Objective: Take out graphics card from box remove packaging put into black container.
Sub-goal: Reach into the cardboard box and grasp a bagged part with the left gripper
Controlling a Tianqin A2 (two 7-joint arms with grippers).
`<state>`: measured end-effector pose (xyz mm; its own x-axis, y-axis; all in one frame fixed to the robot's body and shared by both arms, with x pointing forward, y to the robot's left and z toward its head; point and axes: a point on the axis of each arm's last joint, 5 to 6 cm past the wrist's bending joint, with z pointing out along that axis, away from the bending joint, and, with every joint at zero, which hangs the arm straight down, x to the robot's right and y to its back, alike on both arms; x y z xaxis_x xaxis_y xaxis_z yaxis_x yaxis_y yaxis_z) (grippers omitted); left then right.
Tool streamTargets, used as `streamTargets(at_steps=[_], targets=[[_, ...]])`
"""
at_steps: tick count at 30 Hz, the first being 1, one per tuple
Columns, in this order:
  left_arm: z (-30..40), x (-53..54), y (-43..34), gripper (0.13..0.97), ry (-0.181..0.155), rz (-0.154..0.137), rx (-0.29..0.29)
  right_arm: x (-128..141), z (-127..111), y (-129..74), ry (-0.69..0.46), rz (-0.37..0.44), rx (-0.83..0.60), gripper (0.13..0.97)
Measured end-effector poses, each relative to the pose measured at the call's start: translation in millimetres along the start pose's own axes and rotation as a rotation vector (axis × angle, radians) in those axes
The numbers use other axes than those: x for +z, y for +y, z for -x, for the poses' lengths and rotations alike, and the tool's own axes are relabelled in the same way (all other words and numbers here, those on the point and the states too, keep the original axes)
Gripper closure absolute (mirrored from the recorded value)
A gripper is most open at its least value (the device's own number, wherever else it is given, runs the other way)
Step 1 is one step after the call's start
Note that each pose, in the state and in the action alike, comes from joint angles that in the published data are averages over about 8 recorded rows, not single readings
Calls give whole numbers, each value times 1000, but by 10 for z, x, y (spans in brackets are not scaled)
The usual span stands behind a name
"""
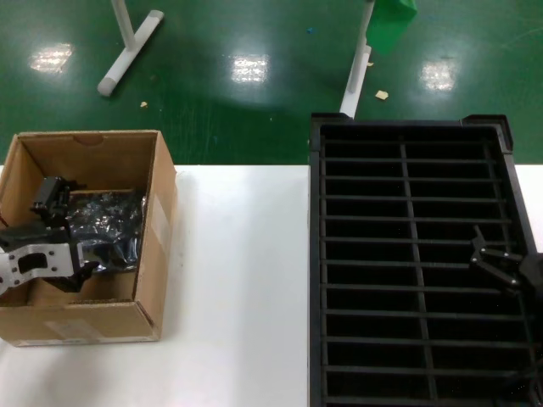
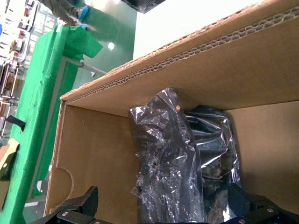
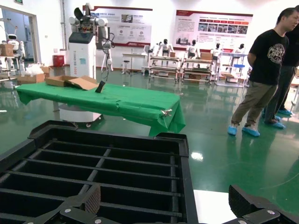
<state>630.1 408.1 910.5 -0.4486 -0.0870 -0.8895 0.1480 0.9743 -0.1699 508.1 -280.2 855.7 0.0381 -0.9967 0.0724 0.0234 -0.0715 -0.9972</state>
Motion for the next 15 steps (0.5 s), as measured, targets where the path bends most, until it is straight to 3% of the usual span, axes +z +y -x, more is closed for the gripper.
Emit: streamTargets(at_steps=[6, 15], targets=[[-4, 33, 14, 132, -8, 7, 19, 0, 0, 0, 0, 0, 0, 130], [73, 49, 59, 137, -42, 14, 40, 0, 0, 0, 0, 0, 0, 130]])
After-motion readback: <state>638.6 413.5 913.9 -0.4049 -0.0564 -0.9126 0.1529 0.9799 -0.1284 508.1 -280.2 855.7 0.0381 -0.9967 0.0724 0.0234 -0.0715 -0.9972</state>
